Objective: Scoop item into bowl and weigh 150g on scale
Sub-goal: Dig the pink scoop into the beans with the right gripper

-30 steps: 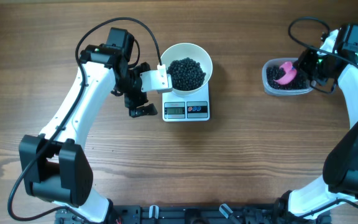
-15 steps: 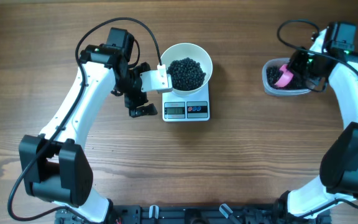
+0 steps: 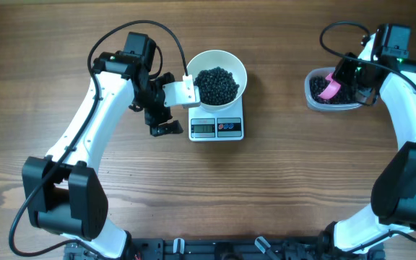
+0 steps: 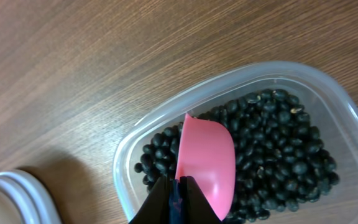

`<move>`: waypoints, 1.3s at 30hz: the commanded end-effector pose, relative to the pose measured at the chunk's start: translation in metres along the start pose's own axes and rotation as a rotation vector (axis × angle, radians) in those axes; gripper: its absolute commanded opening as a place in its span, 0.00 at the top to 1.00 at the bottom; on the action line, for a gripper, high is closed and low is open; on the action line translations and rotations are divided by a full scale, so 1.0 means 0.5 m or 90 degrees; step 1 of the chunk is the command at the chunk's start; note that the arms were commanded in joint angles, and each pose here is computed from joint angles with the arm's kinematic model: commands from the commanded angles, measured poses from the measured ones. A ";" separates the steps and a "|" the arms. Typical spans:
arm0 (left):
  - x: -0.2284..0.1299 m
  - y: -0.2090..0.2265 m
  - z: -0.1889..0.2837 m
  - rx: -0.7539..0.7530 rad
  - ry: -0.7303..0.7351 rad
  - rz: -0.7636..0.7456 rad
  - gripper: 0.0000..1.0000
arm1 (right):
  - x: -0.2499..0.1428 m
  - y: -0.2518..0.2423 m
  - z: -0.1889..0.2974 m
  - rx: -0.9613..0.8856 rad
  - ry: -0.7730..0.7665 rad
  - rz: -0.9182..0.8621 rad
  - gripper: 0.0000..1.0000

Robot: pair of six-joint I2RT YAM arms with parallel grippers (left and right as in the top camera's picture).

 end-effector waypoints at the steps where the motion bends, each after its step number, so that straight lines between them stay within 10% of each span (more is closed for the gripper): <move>1: 0.004 -0.006 -0.006 -0.013 -0.011 -0.012 0.00 | 0.008 0.024 0.014 0.048 -0.008 -0.051 0.96; 13: 0.004 -0.006 -0.006 -0.013 -0.011 -0.012 0.00 | 0.030 -0.035 0.019 -0.048 -0.047 -0.010 0.96; 39: 0.004 -0.006 -0.006 -0.013 -0.011 -0.012 0.00 | 0.017 0.010 0.049 0.214 -0.007 0.091 0.96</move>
Point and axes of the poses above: each gripper's point midway between its finger pads, its own z axis back along the fingers, its own y axis along the line the jaws close on, x = y × z, the point moved 4 cm from there along z, back along the fingers, and after that the axes turned 5 degrees about z, right-handed, at the moved point
